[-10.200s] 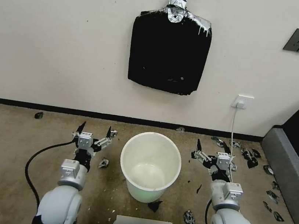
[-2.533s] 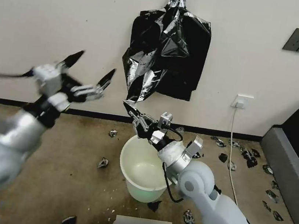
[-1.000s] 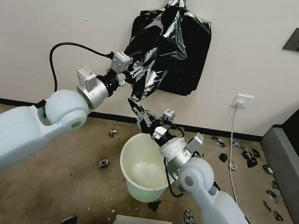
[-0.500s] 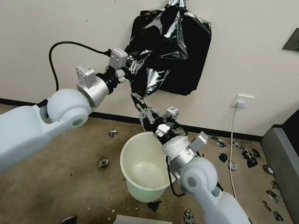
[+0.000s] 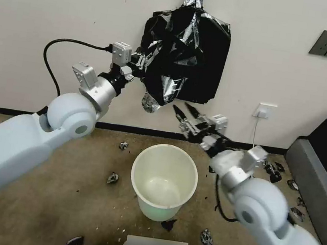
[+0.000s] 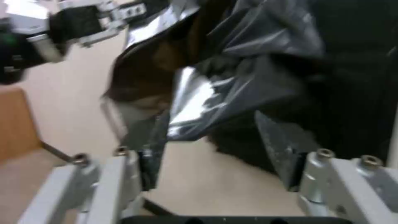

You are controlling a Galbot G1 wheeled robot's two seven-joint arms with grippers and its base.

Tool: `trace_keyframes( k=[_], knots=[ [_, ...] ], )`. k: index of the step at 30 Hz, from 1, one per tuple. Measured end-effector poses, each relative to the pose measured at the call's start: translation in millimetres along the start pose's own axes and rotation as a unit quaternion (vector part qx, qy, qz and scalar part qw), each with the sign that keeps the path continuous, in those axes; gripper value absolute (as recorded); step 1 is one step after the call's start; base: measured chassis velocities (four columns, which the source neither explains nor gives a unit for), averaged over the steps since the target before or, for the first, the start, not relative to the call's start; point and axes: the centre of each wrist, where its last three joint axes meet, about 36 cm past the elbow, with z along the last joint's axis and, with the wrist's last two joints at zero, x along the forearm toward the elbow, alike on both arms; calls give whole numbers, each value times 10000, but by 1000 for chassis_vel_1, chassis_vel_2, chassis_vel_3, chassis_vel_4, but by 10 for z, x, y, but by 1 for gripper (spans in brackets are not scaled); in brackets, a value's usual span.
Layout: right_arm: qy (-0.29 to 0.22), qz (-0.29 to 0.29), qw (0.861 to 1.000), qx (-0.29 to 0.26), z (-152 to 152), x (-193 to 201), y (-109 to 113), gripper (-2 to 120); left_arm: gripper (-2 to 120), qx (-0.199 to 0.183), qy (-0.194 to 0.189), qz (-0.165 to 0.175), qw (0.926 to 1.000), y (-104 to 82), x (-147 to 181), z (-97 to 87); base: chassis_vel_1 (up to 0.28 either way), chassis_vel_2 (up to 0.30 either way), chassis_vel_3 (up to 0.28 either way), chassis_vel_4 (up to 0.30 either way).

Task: Place a trash bag onto the trash bin.

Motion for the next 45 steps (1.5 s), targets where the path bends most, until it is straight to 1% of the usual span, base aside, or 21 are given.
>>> trace_keyframes(
  k=[4,5,7,8,11,12,17,20,25,27,28,30,33,34,36,37,38,40,41,43,45],
  knots=[
    [94,107,9968,792,-239,-268,-174,82,0,26,61,58,10000,-24,19,26,0,0,0,0],
    [94,107,9968,792,-239,-268,-174,82,0,26,61,58,10000,-24,19,26,0,0,0,0],
    [220,11,9944,1034,-334,-464,-181,91,0,47,76,77,9999,-44,43,37,0,0,0,0],
    [220,11,9944,1034,-334,-464,-181,91,0,47,76,77,9999,-44,43,37,0,0,0,0],
    [353,-191,9900,1354,-454,-676,-120,99,0,37,47,63,10000,-33,65,16,0,0,0,0],
    [410,-249,9875,1499,-488,-780,-100,100,0,28,42,50,10000,-20,83,8,0,0,0,0],
    [485,-265,9842,1681,-528,-933,-86,100,0,18,41,39,10000,-10,119,-2,0,0,0,0],
    [710,-280,9790,1893,-568,-1184,-30,100,0,44,17,25,10000,-21,178,-15,0,0,0,0],
    [903,-342,9743,2033,-588,-1283,6,100,0,72,-6,52,10000,-52,184,-19,0,0,0,0],
    [1023,-288,9659,2363,-611,-1368,8,100,0,66,-13,59,10000,-56,194,-28,0,0,0,0],
    [1100,-260,9605,2543,-629,-1402,11,99,0,66,-28,71,9999,-64,197,-39,0,0,0,0],
    [1154,-255,9570,2649,-641,-1418,16,96,0,67,-36,80,9999,-70,198,-45,0,0,0,0],
    [1420,-277,9432,2990,-689,-1462,55,82,0,91,-65,116,9999,-105,212,-62,0,0,0,0],
    [1420,-277,9432,2990,-689,-1462,55,82,0,91,-65,116,9999,-105,212,-62,0,0,0,0],
    [1532,-255,9353,3180,-673,-1509,62,72,0,125,-70,125,9998,-128,234,-60,0,0,0,0],
    [1527,-228,9334,3239,-678,-1520,61,67,0,135,-73,126,9998,-135,244,-60,0,0,0,0],
    [1527,-228,9334,3239,-678,-1520,61,67,0,135,-73,126,9998,-135,244,-60,0,0,0,0],
    [1508,-142,9304,3338,-692,-1513,42,57,0,146,-77,96,9998,-132,283,-63,0,0,0,0],
    [1508,-142,9304,3338,-692,-1513,42,57,0,146,-77,96,9998,-132,283,-63,0,0,0,0],
    [1541,-46,9262,3439,-679,-1480,-6,45,0,137,-85,52,9999,-111,326,-74,0,0,0,0],
    [1558,-13,9245,3477,-673,-1466,-28,41,0,135,-86,44,9999,-107,338,-76,0,0,0,0]
  ],
)
